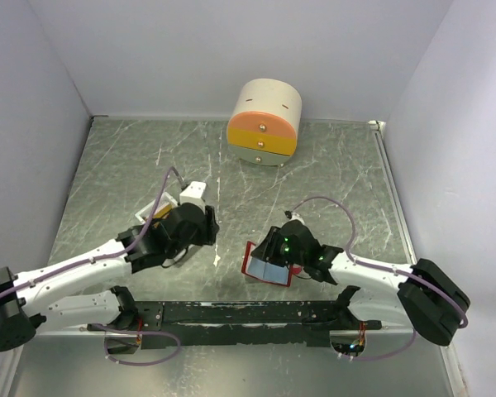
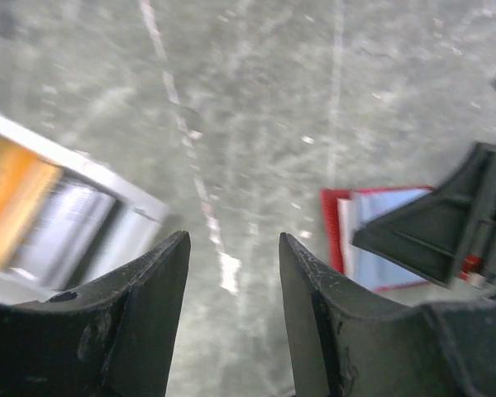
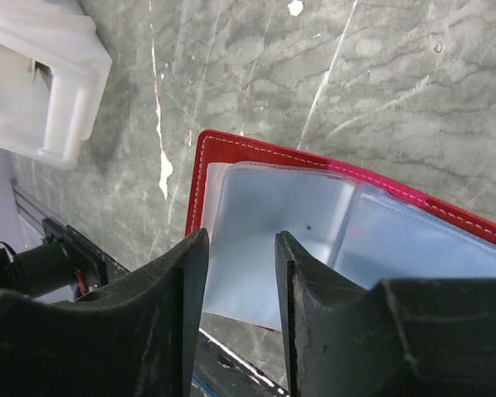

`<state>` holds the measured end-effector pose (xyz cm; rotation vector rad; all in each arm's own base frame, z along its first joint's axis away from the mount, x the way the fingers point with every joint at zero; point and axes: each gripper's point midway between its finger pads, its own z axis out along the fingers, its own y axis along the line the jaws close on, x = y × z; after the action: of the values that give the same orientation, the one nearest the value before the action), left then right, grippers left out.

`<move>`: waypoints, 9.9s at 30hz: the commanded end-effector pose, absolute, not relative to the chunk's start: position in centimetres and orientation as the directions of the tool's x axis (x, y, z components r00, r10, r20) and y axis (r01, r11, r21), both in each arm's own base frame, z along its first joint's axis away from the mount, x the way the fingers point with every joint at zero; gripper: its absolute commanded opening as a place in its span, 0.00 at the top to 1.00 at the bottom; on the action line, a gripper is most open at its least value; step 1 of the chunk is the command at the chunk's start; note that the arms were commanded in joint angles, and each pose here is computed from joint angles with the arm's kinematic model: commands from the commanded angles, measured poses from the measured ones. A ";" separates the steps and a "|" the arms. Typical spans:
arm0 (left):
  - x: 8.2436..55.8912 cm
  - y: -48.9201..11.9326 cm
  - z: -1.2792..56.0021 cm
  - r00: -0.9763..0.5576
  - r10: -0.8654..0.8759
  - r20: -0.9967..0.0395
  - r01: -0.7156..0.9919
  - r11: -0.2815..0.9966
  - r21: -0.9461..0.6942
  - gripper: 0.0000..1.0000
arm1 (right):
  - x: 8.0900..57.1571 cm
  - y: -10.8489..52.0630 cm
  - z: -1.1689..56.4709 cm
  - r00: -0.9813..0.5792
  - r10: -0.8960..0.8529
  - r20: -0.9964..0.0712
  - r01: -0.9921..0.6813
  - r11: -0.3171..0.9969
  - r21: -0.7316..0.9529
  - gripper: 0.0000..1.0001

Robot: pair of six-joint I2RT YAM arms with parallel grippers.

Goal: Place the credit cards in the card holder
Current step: Place the card holder at the center of the board, then pick up the credit card from the storage box, then insert the credit card into the card holder.

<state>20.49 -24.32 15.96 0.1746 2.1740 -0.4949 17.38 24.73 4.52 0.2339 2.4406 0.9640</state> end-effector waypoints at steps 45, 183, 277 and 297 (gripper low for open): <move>28.4 -10.5 5.4 -0.515 0.721 -0.463 0.594 0.690 0.414 0.34 | 17.8 25.3 3.8 -0.868 0.239 -0.436 -0.110 0.763 0.637 0.62; 32.4 -6.2 8.9 -0.563 0.763 -0.317 0.413 0.592 0.692 0.91 | 17.2 23.9 5.2 -0.838 0.276 -0.470 -0.118 0.749 0.652 0.64; 15.7 -36.5 6.7 -0.919 -0.009 -0.394 0.290 0.660 -0.693 0.93 | 14.6 13.8 -0.3 -0.831 0.341 -0.439 0.226 0.929 0.293 0.83; 15.6 -35.6 4.0 -0.930 -0.031 -0.367 0.242 0.700 -0.672 0.93 | 14.4 13.9 -0.2 -0.835 0.348 -0.427 0.230 0.925 0.304 0.83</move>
<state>15.55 -35.56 4.47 0.1775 2.5661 -1.0918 15.89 15.02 1.48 0.3947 2.5273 0.3845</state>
